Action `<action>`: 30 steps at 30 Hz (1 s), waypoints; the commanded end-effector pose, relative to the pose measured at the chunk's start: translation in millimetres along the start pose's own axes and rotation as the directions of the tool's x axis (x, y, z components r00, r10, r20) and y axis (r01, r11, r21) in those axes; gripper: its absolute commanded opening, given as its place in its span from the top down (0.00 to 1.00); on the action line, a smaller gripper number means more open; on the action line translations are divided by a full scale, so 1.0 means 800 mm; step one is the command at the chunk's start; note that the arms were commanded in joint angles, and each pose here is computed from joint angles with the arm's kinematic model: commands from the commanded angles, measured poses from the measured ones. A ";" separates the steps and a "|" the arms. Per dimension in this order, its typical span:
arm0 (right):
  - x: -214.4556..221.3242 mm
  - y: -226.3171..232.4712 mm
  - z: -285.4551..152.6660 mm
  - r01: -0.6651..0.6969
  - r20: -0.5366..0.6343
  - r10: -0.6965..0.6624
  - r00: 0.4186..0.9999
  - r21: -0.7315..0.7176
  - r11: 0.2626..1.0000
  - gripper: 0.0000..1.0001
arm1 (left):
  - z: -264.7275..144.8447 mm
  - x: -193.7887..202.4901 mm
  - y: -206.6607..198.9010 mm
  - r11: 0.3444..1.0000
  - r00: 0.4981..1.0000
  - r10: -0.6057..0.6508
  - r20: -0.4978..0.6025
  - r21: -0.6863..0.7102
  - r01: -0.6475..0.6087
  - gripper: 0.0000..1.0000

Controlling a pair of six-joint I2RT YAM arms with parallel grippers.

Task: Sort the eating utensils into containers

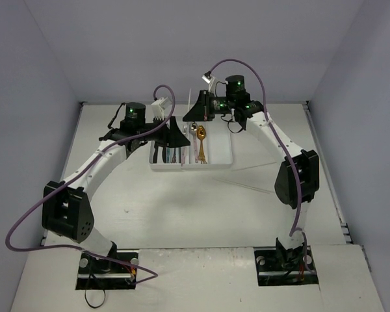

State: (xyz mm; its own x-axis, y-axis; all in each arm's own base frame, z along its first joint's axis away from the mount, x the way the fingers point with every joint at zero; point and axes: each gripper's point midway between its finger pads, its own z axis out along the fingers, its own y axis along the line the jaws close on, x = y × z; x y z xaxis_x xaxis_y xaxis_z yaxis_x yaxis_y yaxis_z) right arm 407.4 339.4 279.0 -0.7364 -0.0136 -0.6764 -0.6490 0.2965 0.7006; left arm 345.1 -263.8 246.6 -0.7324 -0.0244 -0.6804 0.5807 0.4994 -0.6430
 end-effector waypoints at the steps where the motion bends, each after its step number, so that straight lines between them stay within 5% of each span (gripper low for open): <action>1: -0.045 0.011 -0.026 0.105 0.089 -0.104 0.991 -0.013 0.994 1.00 | -0.026 -0.033 -0.020 0.992 0.990 0.124 0.069 -0.021 -0.123 0.19; 8: -0.075 -0.124 -0.125 0.095 0.161 -0.164 0.973 0.369 0.925 1.00 | -0.084 -0.033 0.050 0.958 0.993 0.099 0.061 -0.276 -0.078 0.14; 13: -0.060 -0.185 -0.141 0.090 0.091 -0.174 0.980 0.578 0.811 1.00 | -0.125 -0.020 0.120 0.817 1.000 -0.012 0.013 -0.576 0.017 0.14; 18: -0.055 -0.213 -0.129 0.081 0.072 -0.167 0.983 0.647 0.758 1.00 | -0.146 -0.014 0.146 0.734 0.999 -0.037 0.032 -0.678 0.049 0.14; 30: 0.010 -0.272 -0.089 0.039 -0.007 -0.045 0.999 0.643 0.765 1.00 | -0.168 -0.007 0.161 0.691 0.999 -0.032 0.033 -0.721 0.046 0.13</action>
State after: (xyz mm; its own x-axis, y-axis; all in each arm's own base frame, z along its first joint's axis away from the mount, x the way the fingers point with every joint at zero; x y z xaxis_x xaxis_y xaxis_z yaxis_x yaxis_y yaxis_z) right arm 521.1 207.9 124.9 -0.7352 -0.0505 -0.6760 -0.3957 0.8417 0.3675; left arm 374.0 -96.2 191.9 -0.7914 -0.0679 -0.6075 0.1152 0.9594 -0.2573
